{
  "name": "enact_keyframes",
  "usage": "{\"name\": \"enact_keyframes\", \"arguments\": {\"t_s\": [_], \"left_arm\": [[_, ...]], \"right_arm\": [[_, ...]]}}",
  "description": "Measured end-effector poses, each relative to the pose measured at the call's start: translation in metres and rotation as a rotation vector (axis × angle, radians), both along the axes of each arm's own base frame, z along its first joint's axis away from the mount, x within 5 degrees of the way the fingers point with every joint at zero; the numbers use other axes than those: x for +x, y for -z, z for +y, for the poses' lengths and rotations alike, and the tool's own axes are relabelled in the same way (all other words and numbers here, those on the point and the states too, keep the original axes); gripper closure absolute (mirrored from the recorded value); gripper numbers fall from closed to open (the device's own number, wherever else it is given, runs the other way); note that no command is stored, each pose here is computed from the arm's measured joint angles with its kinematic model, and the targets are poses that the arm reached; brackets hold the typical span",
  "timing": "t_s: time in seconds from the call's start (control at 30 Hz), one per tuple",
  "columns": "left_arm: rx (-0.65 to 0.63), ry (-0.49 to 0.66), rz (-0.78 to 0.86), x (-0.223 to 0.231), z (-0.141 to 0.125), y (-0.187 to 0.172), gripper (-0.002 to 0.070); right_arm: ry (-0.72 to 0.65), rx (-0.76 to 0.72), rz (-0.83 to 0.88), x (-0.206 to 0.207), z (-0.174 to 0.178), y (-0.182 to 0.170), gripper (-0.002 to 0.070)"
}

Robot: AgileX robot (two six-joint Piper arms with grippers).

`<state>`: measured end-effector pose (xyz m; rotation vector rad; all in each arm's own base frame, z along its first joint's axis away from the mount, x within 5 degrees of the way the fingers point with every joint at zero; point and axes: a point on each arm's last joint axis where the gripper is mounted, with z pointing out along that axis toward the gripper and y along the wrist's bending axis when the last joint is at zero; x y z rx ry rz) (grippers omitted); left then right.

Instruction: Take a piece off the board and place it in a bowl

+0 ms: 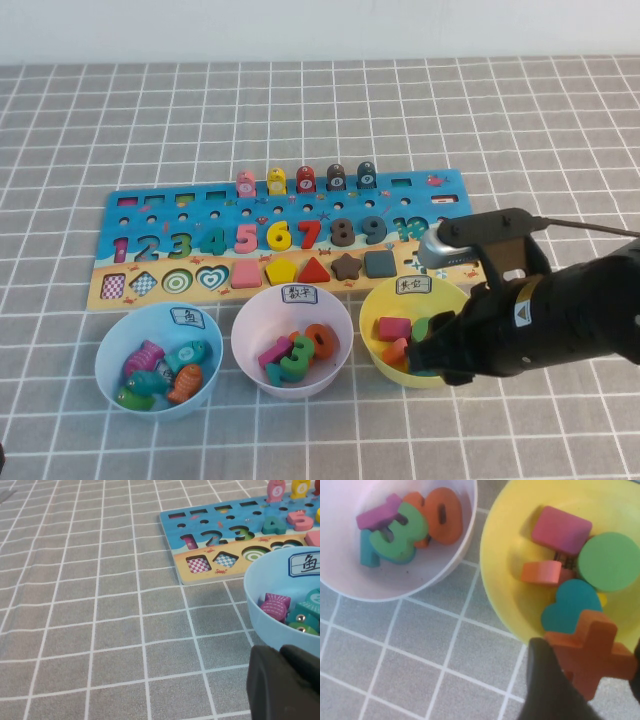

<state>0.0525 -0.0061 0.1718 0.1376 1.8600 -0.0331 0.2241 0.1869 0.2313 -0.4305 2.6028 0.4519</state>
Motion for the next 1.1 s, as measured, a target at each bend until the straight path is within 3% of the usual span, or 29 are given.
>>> {"name": "enact_keyframes", "arguments": {"t_s": [1.1], "left_arm": [[0.000,0.000,0.000,0.000,0.000,0.000,0.0673]], "right_arm": [[0.047,0.058,-0.001,0.006,0.012,0.011,0.0377]]}}
